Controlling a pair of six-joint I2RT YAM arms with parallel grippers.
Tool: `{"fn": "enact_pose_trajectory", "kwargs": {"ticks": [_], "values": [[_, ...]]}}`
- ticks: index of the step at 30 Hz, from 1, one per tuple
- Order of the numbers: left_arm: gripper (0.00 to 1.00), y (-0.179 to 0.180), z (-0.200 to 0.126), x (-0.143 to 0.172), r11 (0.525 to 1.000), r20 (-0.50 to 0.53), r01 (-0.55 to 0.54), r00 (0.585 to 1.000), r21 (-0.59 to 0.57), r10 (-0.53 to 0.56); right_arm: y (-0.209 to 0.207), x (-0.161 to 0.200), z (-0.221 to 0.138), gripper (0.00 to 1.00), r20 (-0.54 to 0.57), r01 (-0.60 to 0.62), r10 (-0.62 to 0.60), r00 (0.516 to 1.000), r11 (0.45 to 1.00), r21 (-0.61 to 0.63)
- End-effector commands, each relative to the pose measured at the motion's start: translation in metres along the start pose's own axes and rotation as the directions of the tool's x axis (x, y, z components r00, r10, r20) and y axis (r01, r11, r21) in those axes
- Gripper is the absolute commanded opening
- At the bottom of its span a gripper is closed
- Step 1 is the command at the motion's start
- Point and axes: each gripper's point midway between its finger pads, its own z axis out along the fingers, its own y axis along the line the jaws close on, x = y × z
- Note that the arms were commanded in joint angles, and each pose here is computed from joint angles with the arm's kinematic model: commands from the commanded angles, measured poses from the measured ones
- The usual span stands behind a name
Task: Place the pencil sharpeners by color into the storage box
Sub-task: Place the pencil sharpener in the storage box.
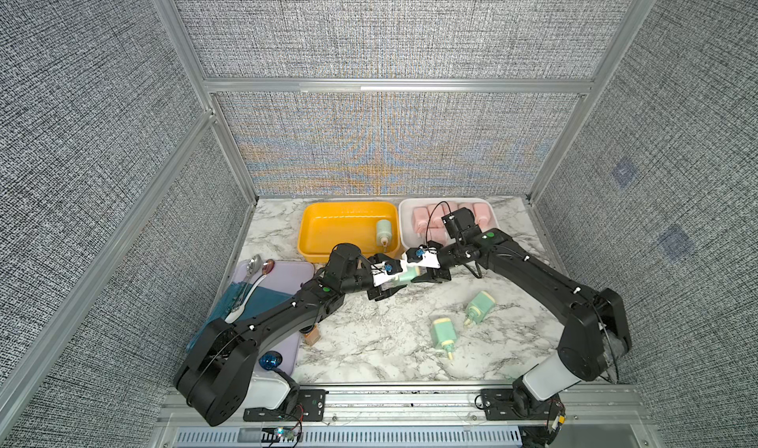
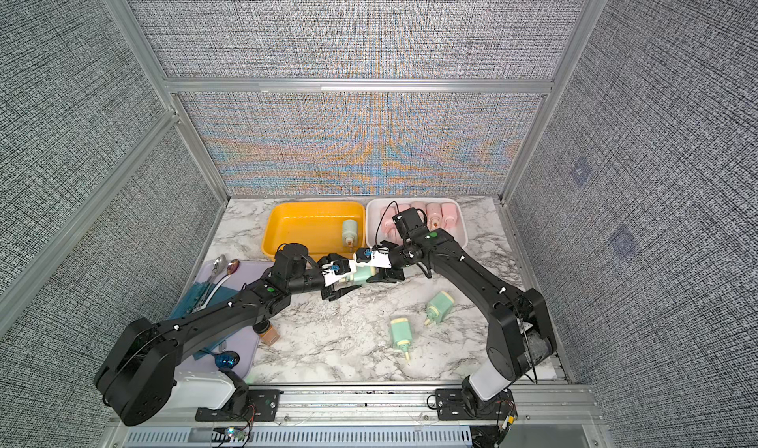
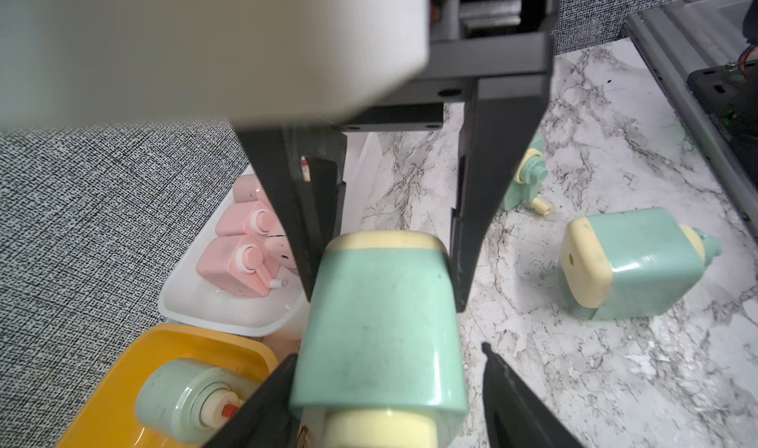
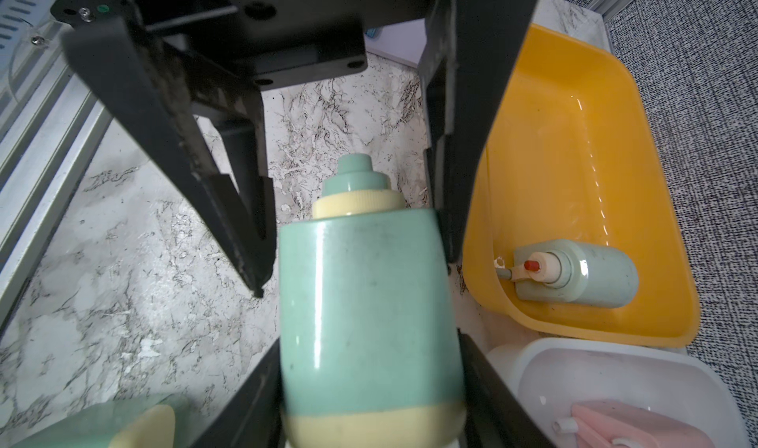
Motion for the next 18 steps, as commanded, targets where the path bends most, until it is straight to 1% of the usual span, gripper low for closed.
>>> {"fn": "enact_pose_trajectory", "kwargs": {"ticks": [1, 9, 13, 16, 18], "values": [[0.70, 0.000, -0.002, -0.005, 1.000, 0.007, -0.012, 1.000, 0.002, 0.012, -0.001, -0.005, 0.001, 0.00, 0.021, 0.010, -0.010, 1.000, 1.000, 0.002], [0.70, 0.001, -0.002, -0.008, 1.000, 0.015, -0.008, 1.000, -0.002, 0.008, 0.002, -0.009, 0.009, 0.00, 0.021, 0.018, -0.017, 1.000, 1.000, -0.017], [0.61, 0.000, -0.001, -0.006, 1.000, 0.007, -0.001, 1.000, 0.007, 0.001, 0.002, -0.011, 0.011, 0.00, 0.025, 0.017, -0.016, 1.000, 1.000, -0.024], [0.60, -0.002, -0.002, -0.004, 1.000, -0.003, -0.002, 1.000, 0.011, 0.003, 0.002, -0.012, 0.010, 0.00, 0.028, 0.015, -0.015, 0.999, 1.000, -0.023], [0.54, -0.002, -0.002, -0.002, 1.000, -0.010, -0.002, 1.000, 0.011, 0.002, 0.002, -0.013, 0.010, 0.00, 0.030, 0.016, -0.016, 0.999, 1.000, -0.021]]}}
